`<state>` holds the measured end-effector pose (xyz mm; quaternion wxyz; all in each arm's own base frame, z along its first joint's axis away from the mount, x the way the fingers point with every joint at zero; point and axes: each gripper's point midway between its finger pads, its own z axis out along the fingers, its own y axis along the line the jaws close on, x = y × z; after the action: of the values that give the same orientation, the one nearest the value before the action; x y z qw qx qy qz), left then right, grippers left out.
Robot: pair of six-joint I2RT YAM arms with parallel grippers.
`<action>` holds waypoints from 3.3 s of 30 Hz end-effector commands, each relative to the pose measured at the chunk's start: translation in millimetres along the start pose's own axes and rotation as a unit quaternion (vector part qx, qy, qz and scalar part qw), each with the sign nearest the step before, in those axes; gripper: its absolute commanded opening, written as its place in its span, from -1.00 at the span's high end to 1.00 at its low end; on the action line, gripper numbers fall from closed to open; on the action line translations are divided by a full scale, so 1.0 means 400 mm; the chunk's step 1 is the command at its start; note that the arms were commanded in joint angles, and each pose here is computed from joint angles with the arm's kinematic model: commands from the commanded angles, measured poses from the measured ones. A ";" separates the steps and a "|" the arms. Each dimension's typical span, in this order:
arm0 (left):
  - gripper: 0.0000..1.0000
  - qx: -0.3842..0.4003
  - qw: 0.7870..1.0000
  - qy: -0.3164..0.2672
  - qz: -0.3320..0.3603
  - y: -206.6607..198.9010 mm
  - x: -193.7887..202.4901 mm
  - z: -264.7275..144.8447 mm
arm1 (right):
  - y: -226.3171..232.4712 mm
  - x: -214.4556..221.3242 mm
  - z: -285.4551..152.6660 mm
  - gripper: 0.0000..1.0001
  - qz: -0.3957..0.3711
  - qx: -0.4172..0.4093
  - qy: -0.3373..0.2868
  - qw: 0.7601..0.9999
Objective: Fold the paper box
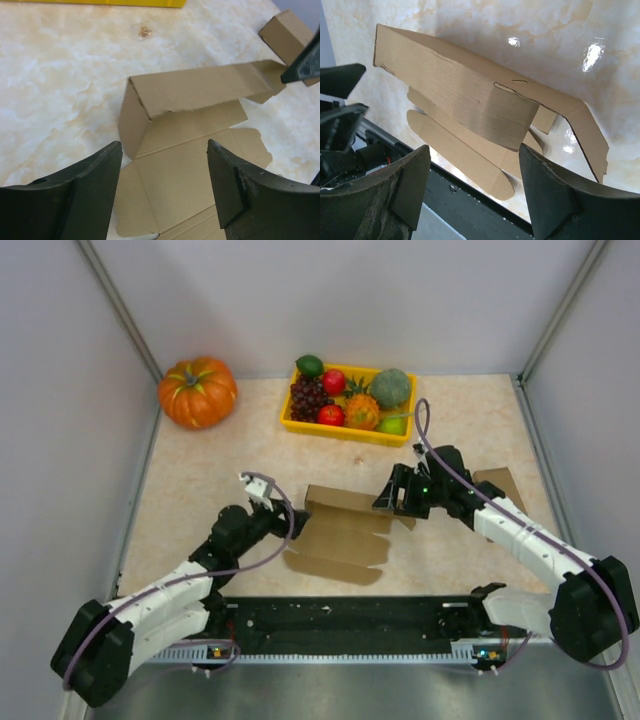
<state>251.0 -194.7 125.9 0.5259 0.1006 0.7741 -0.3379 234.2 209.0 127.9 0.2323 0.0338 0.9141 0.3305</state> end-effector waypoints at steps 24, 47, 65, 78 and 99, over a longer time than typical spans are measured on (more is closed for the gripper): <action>0.53 -0.114 0.969 -0.084 0.202 0.026 0.010 0.178 | 0.012 -0.060 0.004 -0.06 0.118 0.009 -0.063 0.991; 1.00 -0.227 0.938 -0.132 0.226 0.034 0.022 0.140 | 0.013 0.007 0.037 -0.09 0.075 0.022 -0.030 0.997; 1.00 -0.201 0.964 -0.114 0.130 0.014 0.057 0.131 | 0.169 -0.107 0.103 1.00 0.104 -0.171 -0.096 0.975; 1.00 -0.251 0.957 -0.104 0.104 0.048 0.057 0.107 | -0.057 -0.051 -0.039 -0.25 -0.147 0.049 -0.104 0.983; 1.00 -0.253 0.957 -0.103 0.099 0.044 0.053 0.110 | -0.113 0.009 0.188 1.00 -0.133 0.084 -0.107 0.982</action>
<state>280.2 -205.8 75.4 0.6320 0.0248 0.7719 -0.0650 233.1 188.1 19.0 0.2978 -0.0466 0.9371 0.1762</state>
